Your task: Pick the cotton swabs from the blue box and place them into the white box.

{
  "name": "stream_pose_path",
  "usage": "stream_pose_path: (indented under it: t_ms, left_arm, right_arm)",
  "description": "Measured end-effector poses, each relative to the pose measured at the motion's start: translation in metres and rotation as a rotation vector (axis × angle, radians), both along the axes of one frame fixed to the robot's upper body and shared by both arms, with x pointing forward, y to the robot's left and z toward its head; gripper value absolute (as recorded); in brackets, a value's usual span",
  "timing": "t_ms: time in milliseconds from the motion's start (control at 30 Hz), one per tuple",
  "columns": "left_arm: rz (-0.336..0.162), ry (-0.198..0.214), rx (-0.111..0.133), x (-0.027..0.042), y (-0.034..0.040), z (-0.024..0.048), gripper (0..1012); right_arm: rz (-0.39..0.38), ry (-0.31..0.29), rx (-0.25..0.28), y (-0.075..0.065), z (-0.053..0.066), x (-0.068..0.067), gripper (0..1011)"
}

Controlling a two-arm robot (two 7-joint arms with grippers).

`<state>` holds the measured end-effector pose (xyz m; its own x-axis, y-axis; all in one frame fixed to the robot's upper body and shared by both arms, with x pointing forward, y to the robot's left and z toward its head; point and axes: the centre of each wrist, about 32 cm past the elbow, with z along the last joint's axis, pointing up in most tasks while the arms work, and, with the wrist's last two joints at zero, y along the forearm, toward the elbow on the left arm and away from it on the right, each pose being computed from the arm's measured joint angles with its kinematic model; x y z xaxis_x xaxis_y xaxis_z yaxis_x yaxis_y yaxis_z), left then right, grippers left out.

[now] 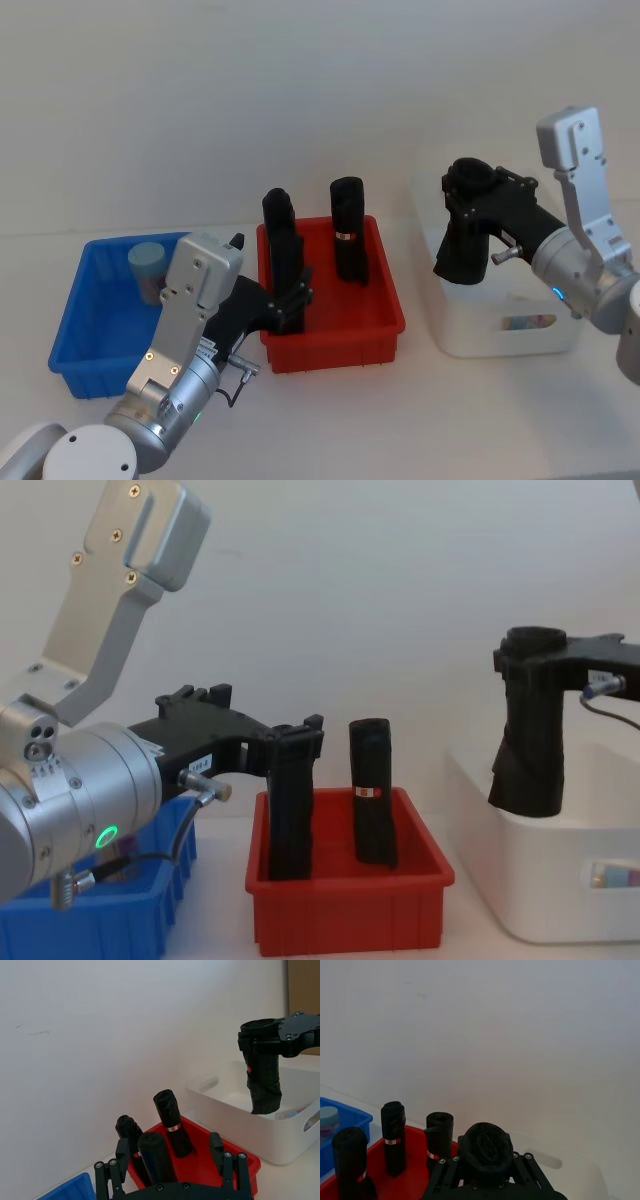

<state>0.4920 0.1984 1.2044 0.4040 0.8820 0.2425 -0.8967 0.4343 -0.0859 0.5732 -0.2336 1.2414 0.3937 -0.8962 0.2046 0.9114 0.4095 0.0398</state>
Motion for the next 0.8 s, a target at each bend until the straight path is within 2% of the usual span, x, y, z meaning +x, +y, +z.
stream_pose_path:
  t_ms: [233,267,367,467,600,700,800]
  left_arm:
    - [0.000,0.000,0.000,0.0000,0.0000,0.0000,1004]
    - [0.000,0.000,0.000,0.0000,0.0000,0.0000,1004]
    - [0.000,0.000,0.000,0.0000,0.0000,0.0000,1004]
    - [0.000,0.000,0.000,0.0000,0.0000,0.0000,1004]
    - [0.000,0.000,0.000,0.0000,0.0000,0.0000,1004]
    - [0.000,0.000,0.000,0.0000,0.0000,0.0000,1004]
    - [0.000,0.000,0.000,0.0000,0.0000,0.0000,1004]
  right_arm:
    - [-0.001,0.021,-0.004,-0.0017,-0.0042,0.0023,566]
    - [-0.001,0.024,-0.004,-0.0020,-0.0048,0.0027,566]
    - [-0.002,0.028,-0.005,-0.0027,-0.0060,0.0032,704]
    - [-0.003,0.029,-0.006,-0.0034,-0.0065,0.0036,761]
    - [-0.004,0.027,-0.005,-0.0045,-0.0071,0.0038,907]
    - [-0.004,0.023,-0.004,-0.0051,-0.0071,0.0038,984]
    - [-0.004,0.019,-0.003,-0.0058,-0.0072,0.0037,1002]
